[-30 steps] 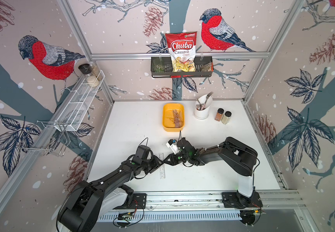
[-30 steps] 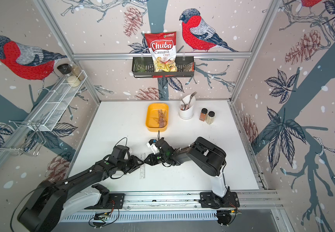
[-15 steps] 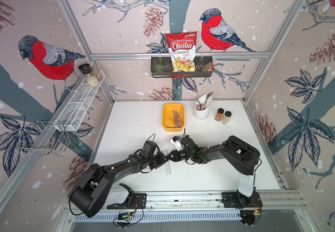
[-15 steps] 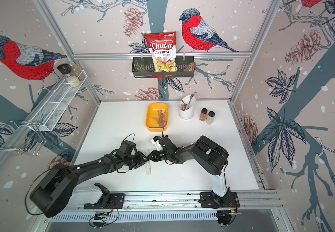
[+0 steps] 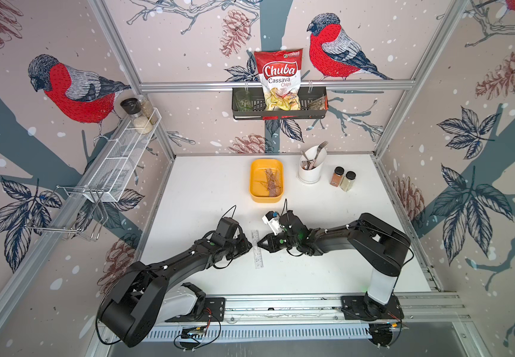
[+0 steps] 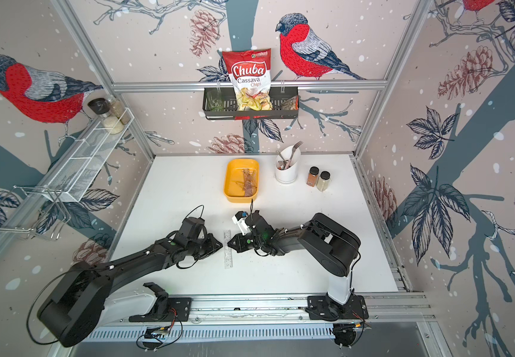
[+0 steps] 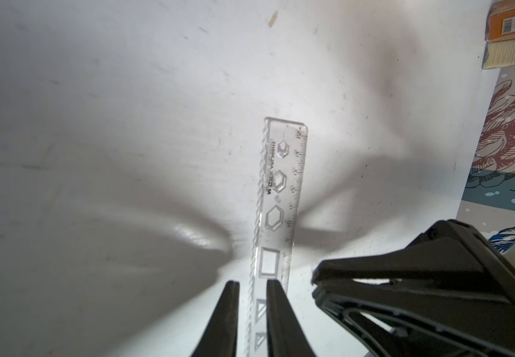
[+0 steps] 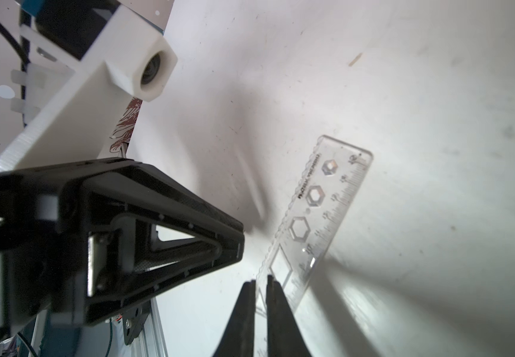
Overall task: Put the scattered rulers into the storage box
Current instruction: Pick up the ruler from the center of the board.
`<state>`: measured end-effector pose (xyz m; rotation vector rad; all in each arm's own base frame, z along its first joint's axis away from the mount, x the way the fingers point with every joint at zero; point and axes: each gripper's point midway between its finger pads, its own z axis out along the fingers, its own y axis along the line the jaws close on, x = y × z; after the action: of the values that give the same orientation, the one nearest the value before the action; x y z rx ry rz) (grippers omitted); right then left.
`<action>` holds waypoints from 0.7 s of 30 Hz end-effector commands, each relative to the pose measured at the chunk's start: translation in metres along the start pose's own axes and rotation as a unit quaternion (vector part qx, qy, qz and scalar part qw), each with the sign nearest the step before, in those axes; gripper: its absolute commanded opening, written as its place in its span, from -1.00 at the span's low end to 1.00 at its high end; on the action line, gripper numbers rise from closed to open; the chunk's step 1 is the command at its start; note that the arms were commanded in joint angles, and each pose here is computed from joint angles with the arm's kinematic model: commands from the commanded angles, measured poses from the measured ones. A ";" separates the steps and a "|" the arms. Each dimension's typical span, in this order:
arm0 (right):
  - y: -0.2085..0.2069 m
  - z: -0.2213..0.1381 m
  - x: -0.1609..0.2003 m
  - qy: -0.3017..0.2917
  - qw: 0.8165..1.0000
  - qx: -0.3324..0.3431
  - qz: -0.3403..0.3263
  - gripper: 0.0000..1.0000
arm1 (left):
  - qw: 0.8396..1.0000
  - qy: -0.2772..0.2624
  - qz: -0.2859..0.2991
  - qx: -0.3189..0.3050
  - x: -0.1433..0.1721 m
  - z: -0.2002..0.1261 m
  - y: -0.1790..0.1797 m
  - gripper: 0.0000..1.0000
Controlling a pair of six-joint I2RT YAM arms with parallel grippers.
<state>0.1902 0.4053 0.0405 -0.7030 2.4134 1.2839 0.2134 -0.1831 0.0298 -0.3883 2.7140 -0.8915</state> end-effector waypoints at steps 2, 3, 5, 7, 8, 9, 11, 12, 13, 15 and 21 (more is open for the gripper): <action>-0.005 0.004 0.003 0.007 1.000 0.008 -0.005 -0.68 | 1.000 0.003 0.013 0.001 -0.001 0.003 0.001 -0.52; -0.007 0.005 0.004 0.009 1.000 0.009 -0.002 -0.68 | 1.000 0.005 0.011 -0.001 0.000 0.004 0.002 -0.51; -0.009 0.006 0.006 0.012 1.000 0.011 0.000 -0.67 | 1.000 0.009 0.011 0.001 0.001 0.006 0.002 -0.48; -0.009 0.007 0.006 0.013 1.000 0.012 0.002 -0.67 | 1.000 0.011 0.009 0.003 0.002 0.007 0.003 -0.46; -0.009 0.007 0.006 0.012 1.000 0.012 0.002 -0.67 | 1.000 0.013 0.009 0.005 0.003 0.007 0.002 -0.46; -0.010 0.007 0.007 0.014 1.000 0.013 0.003 -0.67 | 1.000 0.014 0.009 0.007 0.003 0.007 0.002 -0.46; -0.010 0.008 0.007 0.015 1.000 0.012 0.003 -0.67 | 1.000 0.015 0.009 0.008 0.004 0.008 0.002 -0.46; -0.010 0.008 0.007 0.015 1.000 0.012 0.003 -0.67 | 1.000 0.015 0.009 0.008 0.004 0.008 0.002 -0.45; -0.010 0.009 0.007 0.015 1.000 0.011 0.004 -0.67 | 1.000 0.015 0.009 0.009 0.004 0.007 0.002 -0.45; -0.010 0.010 0.008 0.018 1.000 0.011 0.004 -0.68 | 1.000 0.015 0.008 0.009 0.004 0.008 0.002 -0.45; -0.012 0.011 0.010 0.020 1.000 0.014 0.006 -0.68 | 1.000 0.017 0.006 0.011 0.005 0.009 0.002 -0.45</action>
<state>0.1900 0.4051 0.0230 -0.7005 2.4658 1.2544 0.2133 -0.1886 0.0228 -0.3524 2.7207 -0.9313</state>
